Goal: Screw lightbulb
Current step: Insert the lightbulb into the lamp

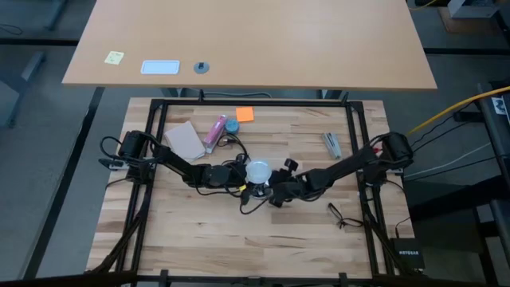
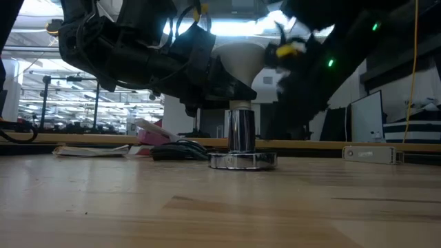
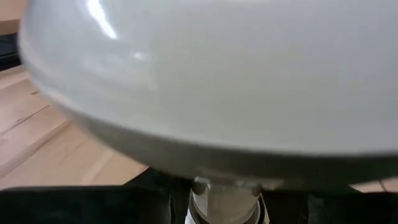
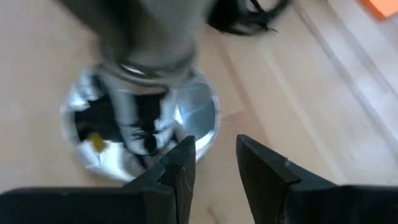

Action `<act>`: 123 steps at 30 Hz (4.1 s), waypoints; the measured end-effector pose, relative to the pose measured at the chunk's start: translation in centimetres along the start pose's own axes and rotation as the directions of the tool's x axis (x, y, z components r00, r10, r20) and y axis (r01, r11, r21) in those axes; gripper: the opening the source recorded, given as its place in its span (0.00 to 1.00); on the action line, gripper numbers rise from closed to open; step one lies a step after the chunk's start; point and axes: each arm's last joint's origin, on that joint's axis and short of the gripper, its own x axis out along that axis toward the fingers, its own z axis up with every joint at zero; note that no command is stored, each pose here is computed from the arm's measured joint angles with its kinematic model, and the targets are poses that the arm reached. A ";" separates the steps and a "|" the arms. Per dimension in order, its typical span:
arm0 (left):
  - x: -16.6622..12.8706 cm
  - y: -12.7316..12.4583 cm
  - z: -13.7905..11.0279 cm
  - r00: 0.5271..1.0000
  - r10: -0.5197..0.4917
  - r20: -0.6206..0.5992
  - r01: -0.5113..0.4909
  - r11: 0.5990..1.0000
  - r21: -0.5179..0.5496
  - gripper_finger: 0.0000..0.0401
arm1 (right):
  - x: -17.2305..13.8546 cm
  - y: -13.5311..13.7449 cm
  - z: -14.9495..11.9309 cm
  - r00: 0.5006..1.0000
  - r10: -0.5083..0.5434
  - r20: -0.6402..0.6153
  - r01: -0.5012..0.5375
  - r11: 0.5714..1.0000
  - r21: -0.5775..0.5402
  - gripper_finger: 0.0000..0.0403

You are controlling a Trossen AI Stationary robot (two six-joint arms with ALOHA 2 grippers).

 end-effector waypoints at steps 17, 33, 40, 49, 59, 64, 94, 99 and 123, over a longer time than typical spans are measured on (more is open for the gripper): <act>0.0 0.0 0.0 1.000 -0.007 -0.003 0.007 1.000 -0.002 0.35 | -1.9 4.1 -2.0 0.973 0.227 -0.049 -0.226 0.974 0.026 0.30; 0.0 0.0 0.0 1.000 -0.006 -0.004 0.006 1.000 -0.009 0.35 | 1.4 3.3 -3.0 0.993 0.084 -0.077 -0.082 0.996 0.026 0.30; 0.0 0.0 -0.1 1.000 0.010 -0.006 -0.010 1.000 -0.007 0.35 | 2.2 1.9 -2.5 0.998 -0.010 -0.060 0.013 0.999 0.040 0.30; 0.0 0.0 -0.1 1.000 0.001 -0.008 -0.001 1.000 -0.010 0.35 | 3.4 -0.1 -1.6 0.992 -0.116 -0.040 0.117 0.993 0.023 0.30; 0.0 0.0 -0.1 1.000 -0.007 -0.010 0.007 1.000 -0.012 0.35 | 4.1 -1.8 -1.0 0.988 -0.142 -0.061 0.138 0.988 -0.067 0.30; 0.0 0.0 -0.1 1.000 -0.007 -0.010 0.007 1.000 -0.003 0.35 | 2.3 -1.8 -0.6 0.991 -0.111 -0.079 0.104 0.991 -0.090 0.30; 0.1 0.2 0.0 1.000 0.022 0.003 -0.022 1.000 0.008 0.35 | 0.9 5.1 -3.8 0.996 0.089 -0.014 -0.088 0.995 0.041 0.30; 0.0 0.2 0.0 1.000 0.030 0.003 -0.030 1.000 -0.010 0.35 | 2.0 4.3 -3.5 0.999 0.040 -0.006 -0.039 0.995 0.090 0.30; -0.1 -0.1 -0.1 0.999 0.047 0.000 -0.047 0.999 -0.004 0.35 | 3.5 1.8 -2.6 0.995 -0.099 0.002 0.099 0.995 0.011 0.30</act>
